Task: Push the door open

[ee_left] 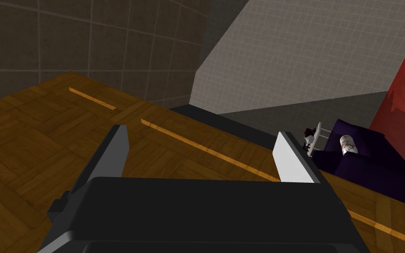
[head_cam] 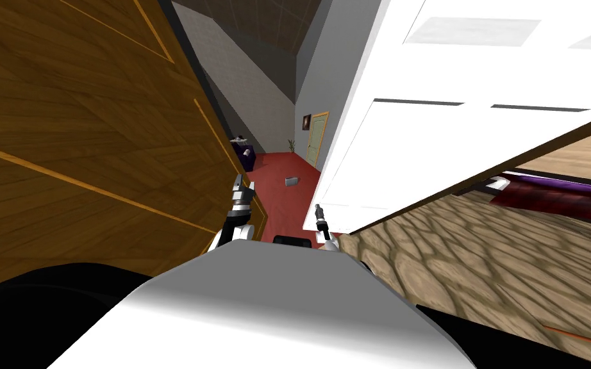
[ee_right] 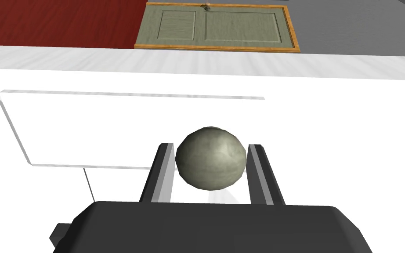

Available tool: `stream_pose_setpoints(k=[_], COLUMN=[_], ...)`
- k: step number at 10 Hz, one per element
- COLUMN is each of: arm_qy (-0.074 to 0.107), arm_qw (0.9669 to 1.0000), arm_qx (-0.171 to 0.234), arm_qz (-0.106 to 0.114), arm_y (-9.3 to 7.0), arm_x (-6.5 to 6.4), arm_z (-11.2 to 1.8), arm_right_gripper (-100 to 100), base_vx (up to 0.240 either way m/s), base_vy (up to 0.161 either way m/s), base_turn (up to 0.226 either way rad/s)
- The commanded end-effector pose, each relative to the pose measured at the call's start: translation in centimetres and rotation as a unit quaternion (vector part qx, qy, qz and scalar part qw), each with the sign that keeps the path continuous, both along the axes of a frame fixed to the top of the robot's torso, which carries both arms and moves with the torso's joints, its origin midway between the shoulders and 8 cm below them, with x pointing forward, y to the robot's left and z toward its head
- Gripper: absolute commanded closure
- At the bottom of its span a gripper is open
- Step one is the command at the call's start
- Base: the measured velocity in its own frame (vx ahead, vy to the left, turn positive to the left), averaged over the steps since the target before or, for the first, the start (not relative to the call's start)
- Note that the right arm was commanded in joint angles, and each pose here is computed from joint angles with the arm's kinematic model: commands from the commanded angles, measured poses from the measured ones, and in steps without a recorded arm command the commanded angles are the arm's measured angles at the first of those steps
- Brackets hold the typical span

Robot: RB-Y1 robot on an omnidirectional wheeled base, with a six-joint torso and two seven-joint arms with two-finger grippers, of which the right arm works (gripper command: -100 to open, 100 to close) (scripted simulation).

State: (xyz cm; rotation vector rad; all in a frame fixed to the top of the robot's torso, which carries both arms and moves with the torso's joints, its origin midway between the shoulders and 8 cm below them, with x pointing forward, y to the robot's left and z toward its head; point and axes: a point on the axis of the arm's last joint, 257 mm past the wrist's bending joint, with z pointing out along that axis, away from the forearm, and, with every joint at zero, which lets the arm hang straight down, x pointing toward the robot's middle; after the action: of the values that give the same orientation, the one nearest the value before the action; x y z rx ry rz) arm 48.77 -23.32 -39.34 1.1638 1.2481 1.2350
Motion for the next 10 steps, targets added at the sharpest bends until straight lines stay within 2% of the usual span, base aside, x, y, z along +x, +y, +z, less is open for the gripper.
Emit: stream_pose_setpoints(k=[1, 3, 4, 5, 6, 8, 9, 10], arm_qy=[-0.002, -0.003, 0.002, -0.003, -0.005, -0.006, -0.006, -0.001], arm_qw=[0.9999, 0.9997, 0.9997, 0.9997, 0.9992, 0.9986, 0.9986, 0.9988], arm_qx=[-0.007, -0.012, -0.012, -0.012, -0.018, -0.023, -0.023, -0.023], arm_qz=[-0.011, -0.02, -0.021, -0.02, -0.035, -0.048, -0.048, -0.043], arm_y=[-1.3, -2.3, -2.3, -2.3, -3.7, -4.9, -4.9, -4.0], arm_x=[0.1, 0.2, 0.0, 0.2, 0.3, 0.4, 0.4, 0.3], arm_z=[0.2, 0.3, -0.1, 0.3, 0.5, 0.7, 0.7, 0.5], arm_right_gripper=[100, 100, 100, 100, 100, 100, 100, -100], base_vx=[0.121, 0.182, 0.126, 0.056, 0.16, 0.204, 0.144, -0.057], base_vy=[0.031, 0.036, 0.022, 0.01, 0.023, 0.039, 0.005, 0.026], base_turn=[-0.043, -0.05, 0.008, 0.002, -0.105, -0.081, -0.076, -0.102])
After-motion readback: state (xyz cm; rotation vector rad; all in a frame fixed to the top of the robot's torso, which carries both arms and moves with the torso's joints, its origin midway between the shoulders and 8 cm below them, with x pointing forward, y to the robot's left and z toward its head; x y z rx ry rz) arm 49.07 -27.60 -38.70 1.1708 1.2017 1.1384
